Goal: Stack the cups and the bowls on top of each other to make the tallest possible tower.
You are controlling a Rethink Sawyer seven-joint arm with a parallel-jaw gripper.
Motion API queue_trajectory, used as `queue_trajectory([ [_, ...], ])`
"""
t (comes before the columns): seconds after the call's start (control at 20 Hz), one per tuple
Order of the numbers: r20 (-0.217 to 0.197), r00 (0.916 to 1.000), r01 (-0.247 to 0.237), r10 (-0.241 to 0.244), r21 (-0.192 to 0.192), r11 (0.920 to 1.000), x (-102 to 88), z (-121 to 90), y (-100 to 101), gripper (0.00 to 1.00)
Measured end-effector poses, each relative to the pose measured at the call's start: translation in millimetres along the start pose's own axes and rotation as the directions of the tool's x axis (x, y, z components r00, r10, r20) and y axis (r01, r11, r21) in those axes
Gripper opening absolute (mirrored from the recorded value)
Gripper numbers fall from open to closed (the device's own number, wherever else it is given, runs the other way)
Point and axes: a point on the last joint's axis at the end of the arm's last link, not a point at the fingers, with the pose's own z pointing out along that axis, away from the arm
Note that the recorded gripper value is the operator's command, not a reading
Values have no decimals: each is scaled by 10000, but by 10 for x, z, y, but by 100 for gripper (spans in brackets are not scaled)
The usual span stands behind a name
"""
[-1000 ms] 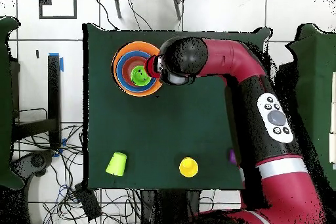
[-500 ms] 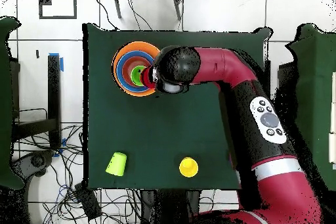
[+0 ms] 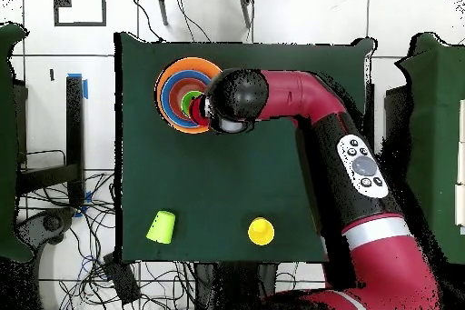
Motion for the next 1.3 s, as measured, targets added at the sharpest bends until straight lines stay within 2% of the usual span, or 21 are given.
queue_trajectory([
  [0.3,486,9986,193,-191,-43,9998,-56,35,145,0],
  [0.45,564,9981,258,-254,-55,9997,-62,55,194,0],
  [0.75,442,9981,438,-434,-99,9990,-30,155,328,0],
  [1.3,245,9980,588,-584,-135,9982,20,288,423,0],
])
